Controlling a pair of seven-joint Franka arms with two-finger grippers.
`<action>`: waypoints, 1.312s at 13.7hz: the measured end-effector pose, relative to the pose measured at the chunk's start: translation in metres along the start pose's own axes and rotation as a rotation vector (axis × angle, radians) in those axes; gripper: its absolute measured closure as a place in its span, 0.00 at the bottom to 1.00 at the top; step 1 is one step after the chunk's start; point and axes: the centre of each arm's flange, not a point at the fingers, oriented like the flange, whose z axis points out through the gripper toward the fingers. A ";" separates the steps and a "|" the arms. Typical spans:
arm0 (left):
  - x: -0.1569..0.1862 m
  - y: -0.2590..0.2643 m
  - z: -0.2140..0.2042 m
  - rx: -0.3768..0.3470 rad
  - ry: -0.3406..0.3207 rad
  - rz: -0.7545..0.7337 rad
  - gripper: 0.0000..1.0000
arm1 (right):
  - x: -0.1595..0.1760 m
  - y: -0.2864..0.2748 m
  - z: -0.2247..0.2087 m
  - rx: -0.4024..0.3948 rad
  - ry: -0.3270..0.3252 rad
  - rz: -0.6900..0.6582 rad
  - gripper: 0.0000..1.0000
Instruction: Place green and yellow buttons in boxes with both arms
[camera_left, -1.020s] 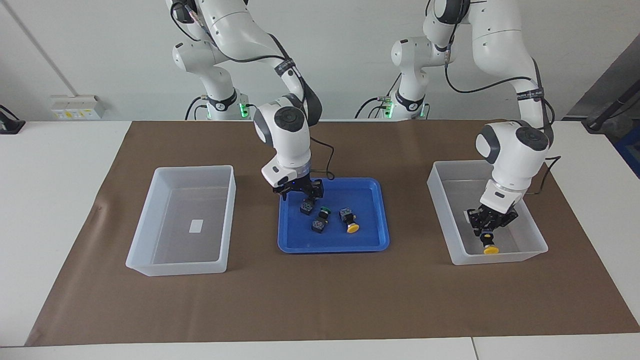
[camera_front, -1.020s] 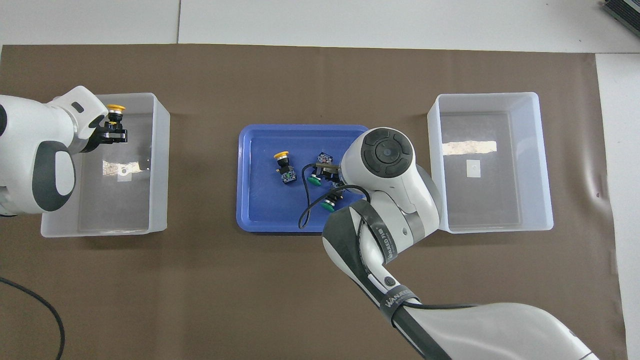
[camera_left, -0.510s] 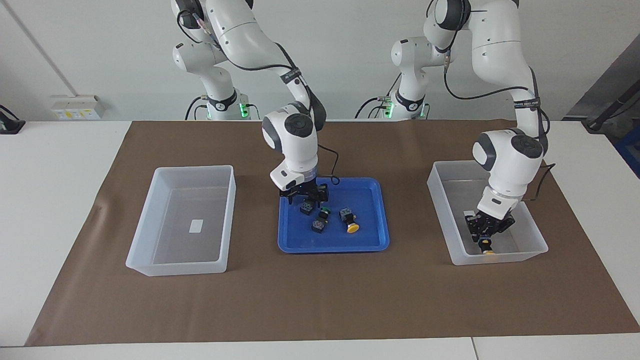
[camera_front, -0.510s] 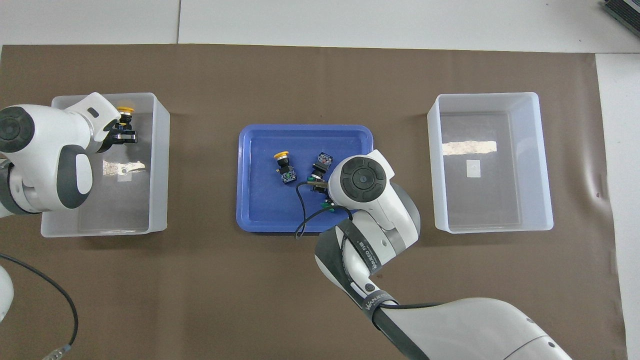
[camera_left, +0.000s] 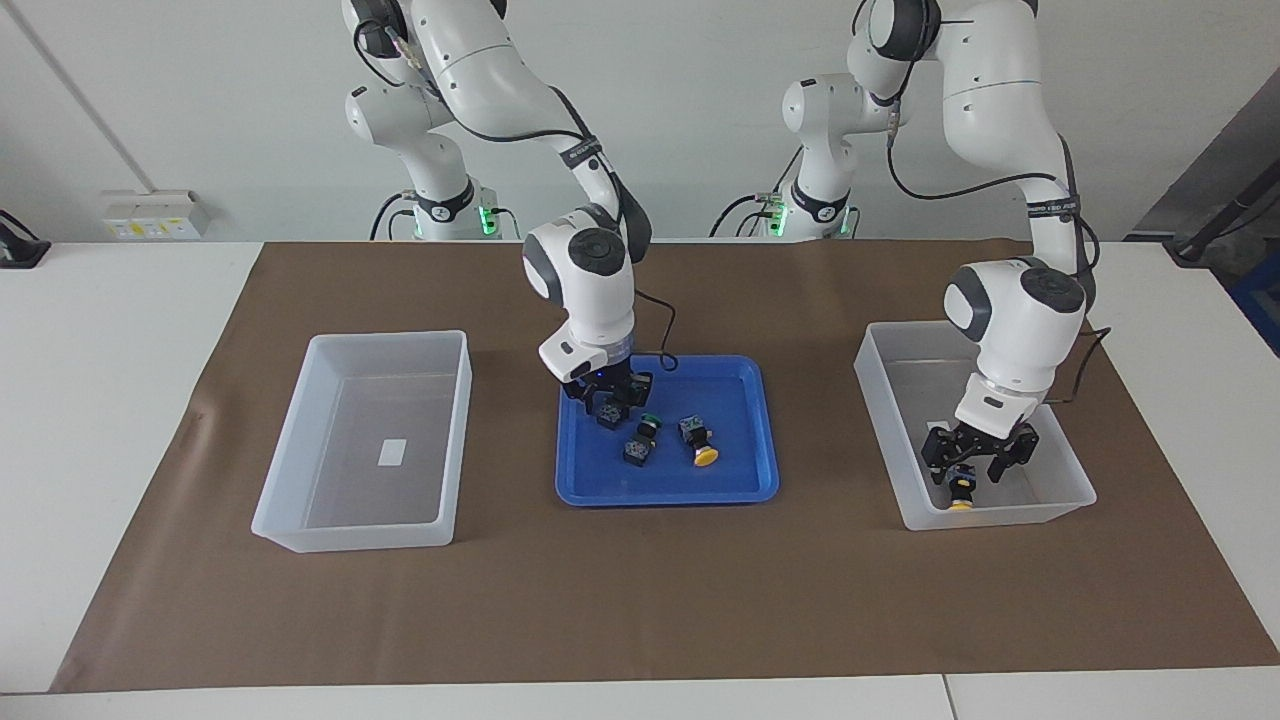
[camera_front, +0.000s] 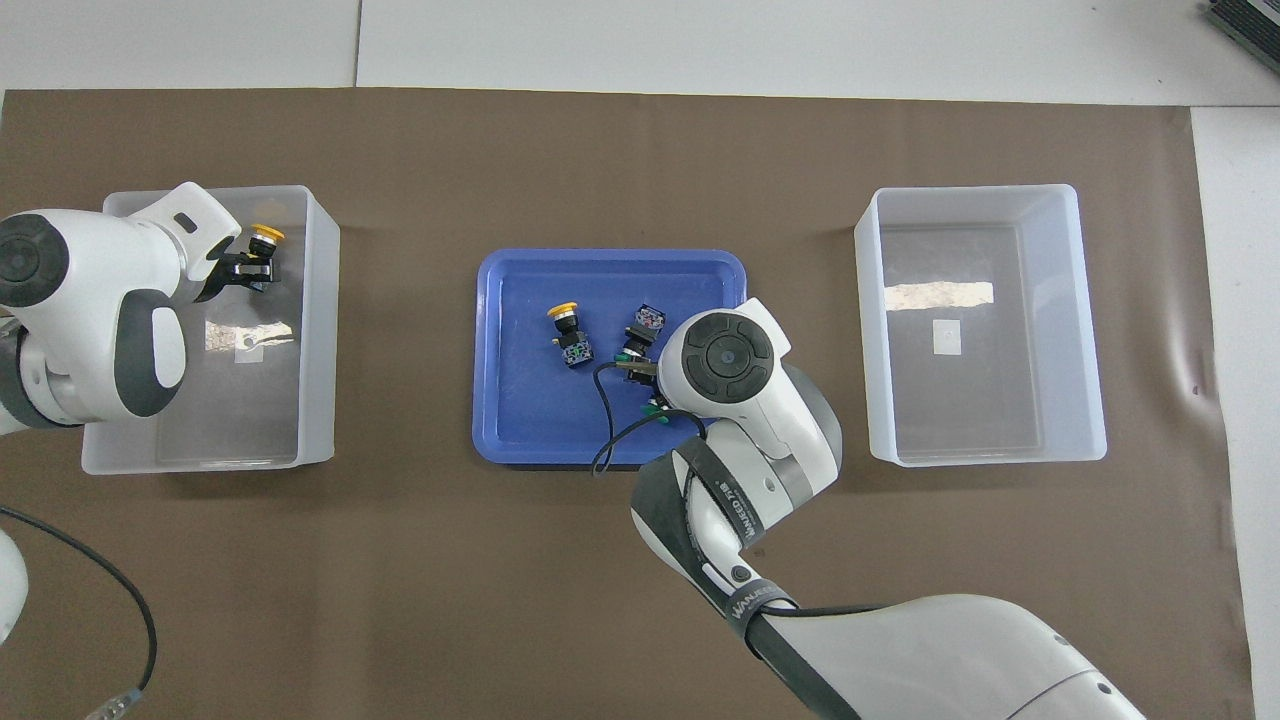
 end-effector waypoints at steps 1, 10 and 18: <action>0.004 -0.001 -0.009 0.001 0.011 0.000 0.00 | 0.000 0.000 0.000 0.000 0.000 0.010 0.44; 0.006 0.064 -0.140 -0.030 -0.066 -0.062 0.00 | 0.070 0.087 -0.155 0.019 0.051 0.116 0.58; -0.029 0.216 -0.130 -0.070 -0.122 -0.198 0.00 | 0.134 0.308 -0.150 -0.022 0.033 0.000 0.58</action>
